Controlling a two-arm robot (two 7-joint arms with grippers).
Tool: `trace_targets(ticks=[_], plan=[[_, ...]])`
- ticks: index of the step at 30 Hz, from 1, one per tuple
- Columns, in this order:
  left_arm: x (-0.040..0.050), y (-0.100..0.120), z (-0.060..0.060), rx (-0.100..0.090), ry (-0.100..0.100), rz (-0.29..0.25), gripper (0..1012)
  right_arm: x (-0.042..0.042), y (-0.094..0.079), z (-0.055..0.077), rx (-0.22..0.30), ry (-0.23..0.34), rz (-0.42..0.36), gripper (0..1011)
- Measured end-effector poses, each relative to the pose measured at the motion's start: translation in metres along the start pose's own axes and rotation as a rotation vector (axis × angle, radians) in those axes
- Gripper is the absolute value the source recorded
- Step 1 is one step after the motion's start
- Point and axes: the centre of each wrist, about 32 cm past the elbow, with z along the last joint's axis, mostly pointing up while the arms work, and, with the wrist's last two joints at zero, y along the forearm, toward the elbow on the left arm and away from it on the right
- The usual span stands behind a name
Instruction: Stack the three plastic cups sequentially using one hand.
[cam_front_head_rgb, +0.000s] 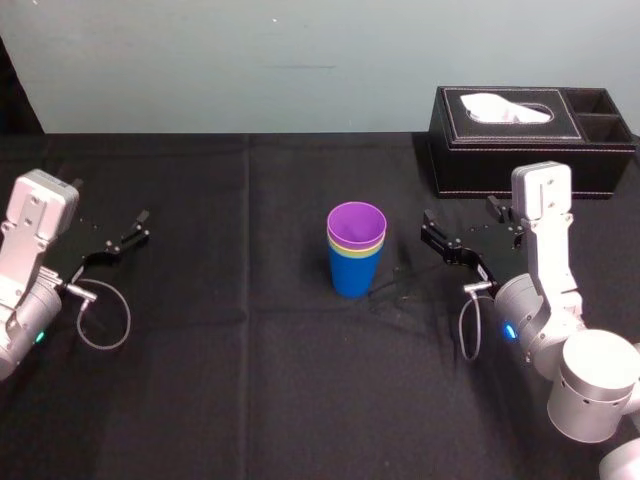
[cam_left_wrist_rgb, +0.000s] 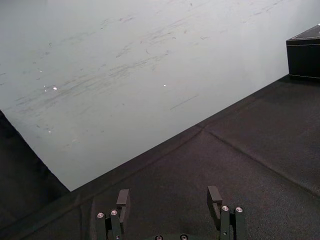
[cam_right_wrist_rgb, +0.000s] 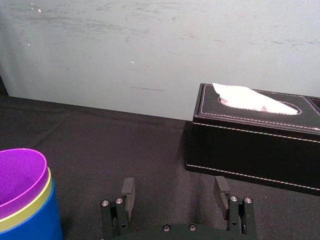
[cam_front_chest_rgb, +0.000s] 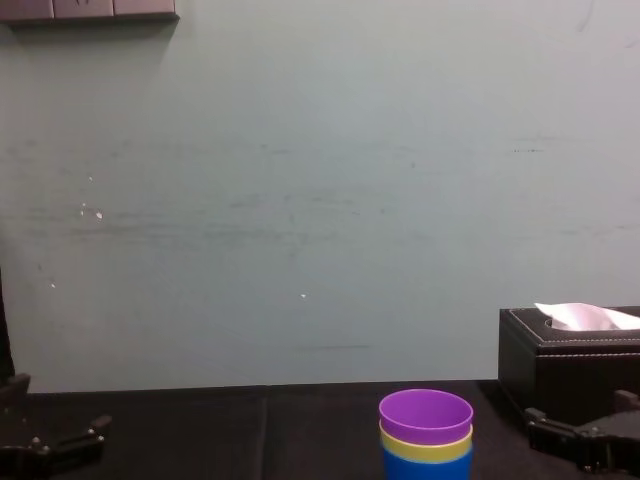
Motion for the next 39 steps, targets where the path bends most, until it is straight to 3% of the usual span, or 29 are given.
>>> trace_targets(ticks=[39], plan=[[0.0000, 0.0000, 0.0000, 0.000, 0.000, 0.000, 1011, 0.0000, 0.0000, 0.0000, 0.000, 0.000, 0.000, 1003]])
